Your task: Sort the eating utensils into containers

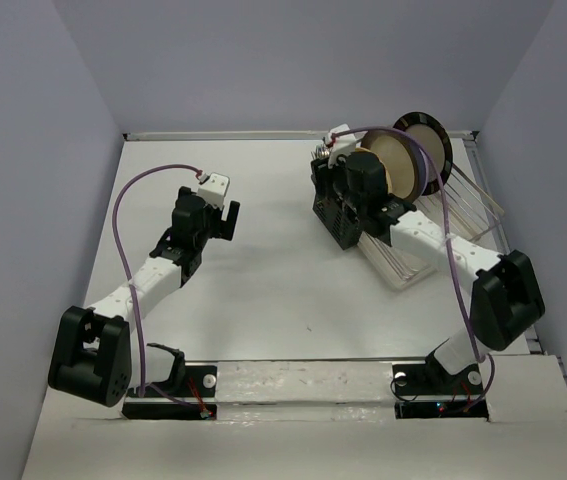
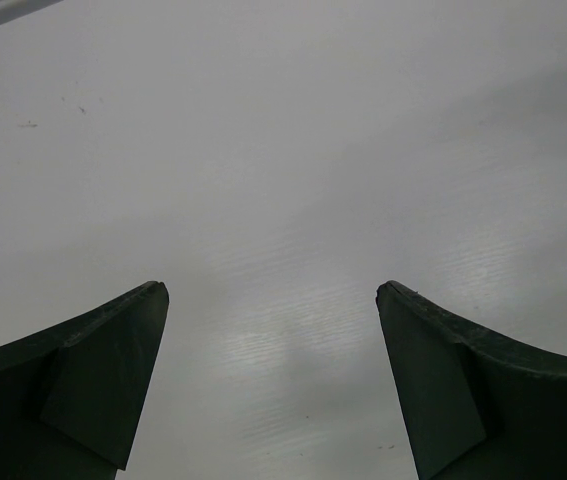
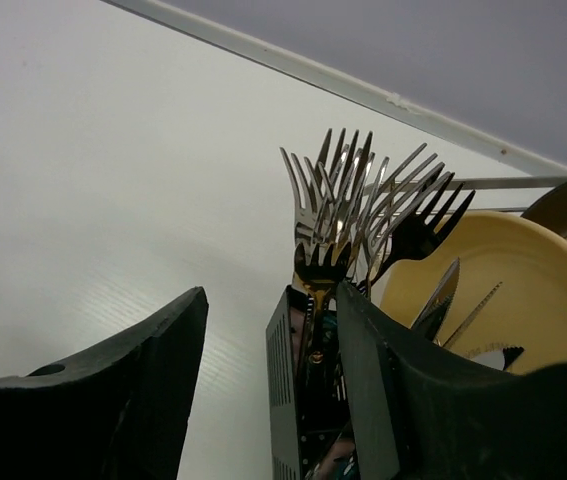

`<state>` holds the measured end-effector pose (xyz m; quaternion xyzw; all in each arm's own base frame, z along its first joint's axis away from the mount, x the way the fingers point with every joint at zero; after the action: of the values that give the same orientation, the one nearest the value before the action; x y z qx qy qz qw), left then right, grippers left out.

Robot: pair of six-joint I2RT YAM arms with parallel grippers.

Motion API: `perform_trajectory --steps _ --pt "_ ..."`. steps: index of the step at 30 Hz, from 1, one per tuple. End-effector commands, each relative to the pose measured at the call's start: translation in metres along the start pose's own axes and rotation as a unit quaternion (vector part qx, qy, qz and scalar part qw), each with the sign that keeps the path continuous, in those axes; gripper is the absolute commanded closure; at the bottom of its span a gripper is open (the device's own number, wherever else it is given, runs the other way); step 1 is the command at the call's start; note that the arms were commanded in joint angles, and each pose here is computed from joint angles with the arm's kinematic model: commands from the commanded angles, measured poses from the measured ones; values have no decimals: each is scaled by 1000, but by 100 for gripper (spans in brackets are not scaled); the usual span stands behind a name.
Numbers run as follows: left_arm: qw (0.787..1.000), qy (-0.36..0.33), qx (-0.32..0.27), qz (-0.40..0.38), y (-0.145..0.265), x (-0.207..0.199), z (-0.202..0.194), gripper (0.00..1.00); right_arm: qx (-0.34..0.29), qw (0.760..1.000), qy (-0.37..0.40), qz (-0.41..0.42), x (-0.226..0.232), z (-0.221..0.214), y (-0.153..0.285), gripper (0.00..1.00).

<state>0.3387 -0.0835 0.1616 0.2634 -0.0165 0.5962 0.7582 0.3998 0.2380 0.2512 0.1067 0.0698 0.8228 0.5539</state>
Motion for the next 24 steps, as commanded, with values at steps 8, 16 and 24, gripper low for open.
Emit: perform_trajectory --steps 8,16,24 --pt "999 -6 -21 33 4 16 -2 1 -16 998 -58 0 -12 42 106 13" --pt "999 -18 -18 45 16 28 -17 1 -35 975 -163 -145 -74 -7 171 0" --pt "997 -51 -23 47 38 22 -50 1 -43 955 -197 -216 -101 -74 195 0"
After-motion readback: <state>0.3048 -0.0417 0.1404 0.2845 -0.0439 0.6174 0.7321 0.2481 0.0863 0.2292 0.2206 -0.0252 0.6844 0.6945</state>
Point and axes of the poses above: each gripper's point midway between its finger pads, its own y axis back along the fingers, its own x axis along the line the jaws close on, z = x × y, the point moved 4 cm from there along y, back along the fingers, and after that the axes turned 10 degrees about -y, right-handed, at the moved point
